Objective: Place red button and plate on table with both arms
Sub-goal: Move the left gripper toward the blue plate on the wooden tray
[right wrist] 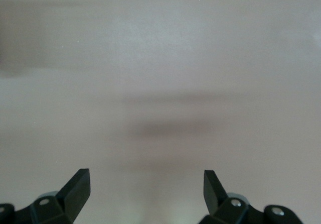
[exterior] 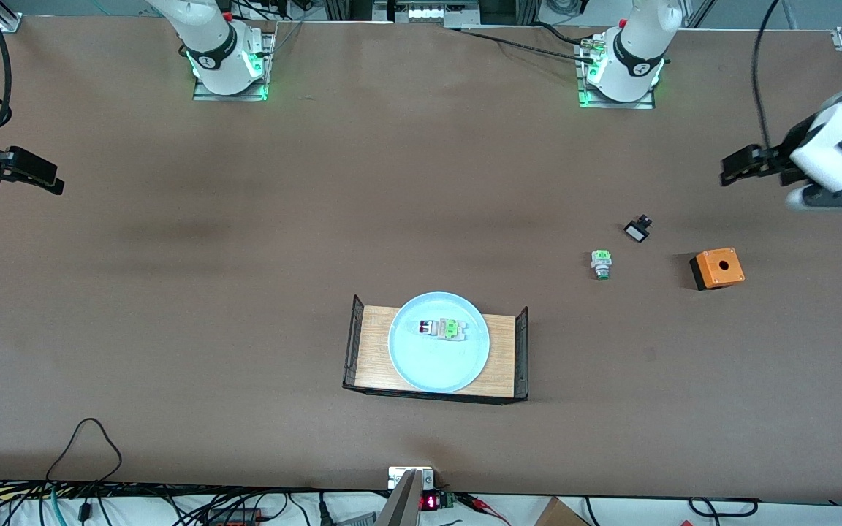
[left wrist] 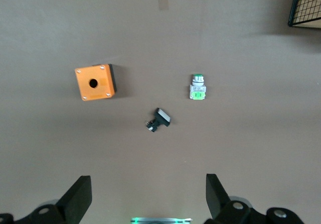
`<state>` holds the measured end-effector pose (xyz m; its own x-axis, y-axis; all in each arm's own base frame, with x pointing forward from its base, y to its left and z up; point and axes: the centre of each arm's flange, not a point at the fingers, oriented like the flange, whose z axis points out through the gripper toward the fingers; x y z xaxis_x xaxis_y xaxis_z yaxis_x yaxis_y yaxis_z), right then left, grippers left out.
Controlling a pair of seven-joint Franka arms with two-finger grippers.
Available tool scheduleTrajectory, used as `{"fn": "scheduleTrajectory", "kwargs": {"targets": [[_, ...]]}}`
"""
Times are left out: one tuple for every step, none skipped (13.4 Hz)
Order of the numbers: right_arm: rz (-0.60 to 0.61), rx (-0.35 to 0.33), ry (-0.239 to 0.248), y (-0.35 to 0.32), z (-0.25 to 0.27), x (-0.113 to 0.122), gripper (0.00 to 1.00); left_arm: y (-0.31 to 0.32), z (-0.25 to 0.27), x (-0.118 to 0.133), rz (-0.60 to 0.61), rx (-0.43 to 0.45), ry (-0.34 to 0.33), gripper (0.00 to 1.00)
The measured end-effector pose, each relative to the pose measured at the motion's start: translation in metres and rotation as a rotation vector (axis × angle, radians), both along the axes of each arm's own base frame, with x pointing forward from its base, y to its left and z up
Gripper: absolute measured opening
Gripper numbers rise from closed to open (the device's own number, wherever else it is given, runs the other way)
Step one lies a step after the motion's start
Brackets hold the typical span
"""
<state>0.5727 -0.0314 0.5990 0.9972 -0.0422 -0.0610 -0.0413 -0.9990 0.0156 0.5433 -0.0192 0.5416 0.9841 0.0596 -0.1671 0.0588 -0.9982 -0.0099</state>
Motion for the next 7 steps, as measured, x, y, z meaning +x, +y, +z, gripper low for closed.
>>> {"fn": "scheduleTrajectory", "kwargs": {"targets": [[0.000,0.000,0.000,0.000,0.000,0.000,1.00,-0.011,-0.010,0.004,0.046,0.011,0.017,1.00],[0.000,0.000,0.000,0.000,0.000,0.000,1.00,-0.024,-0.019,0.009,0.095,0.022,0.030,1.00],[-0.001,0.000,0.000,0.000,0.000,0.000,1.00,-0.039,-0.025,0.014,0.145,0.034,0.037,1.00],[-0.001,0.000,0.000,-0.001,0.000,0.000,1.00,-0.056,-0.030,0.022,0.203,0.044,0.040,1.00],[-0.001,0.000,0.000,-0.001,0.000,0.000,1.00,-0.074,-0.034,0.029,0.268,0.053,0.040,1.00],[-0.001,0.000,0.000,-0.001,0.000,0.000,1.00,-0.092,-0.038,0.038,0.342,0.061,0.039,1.00],[-0.001,0.000,0.000,-0.001,0.000,0.000,1.00,-0.111,-0.042,0.046,0.417,0.070,0.040,1.00]]}}
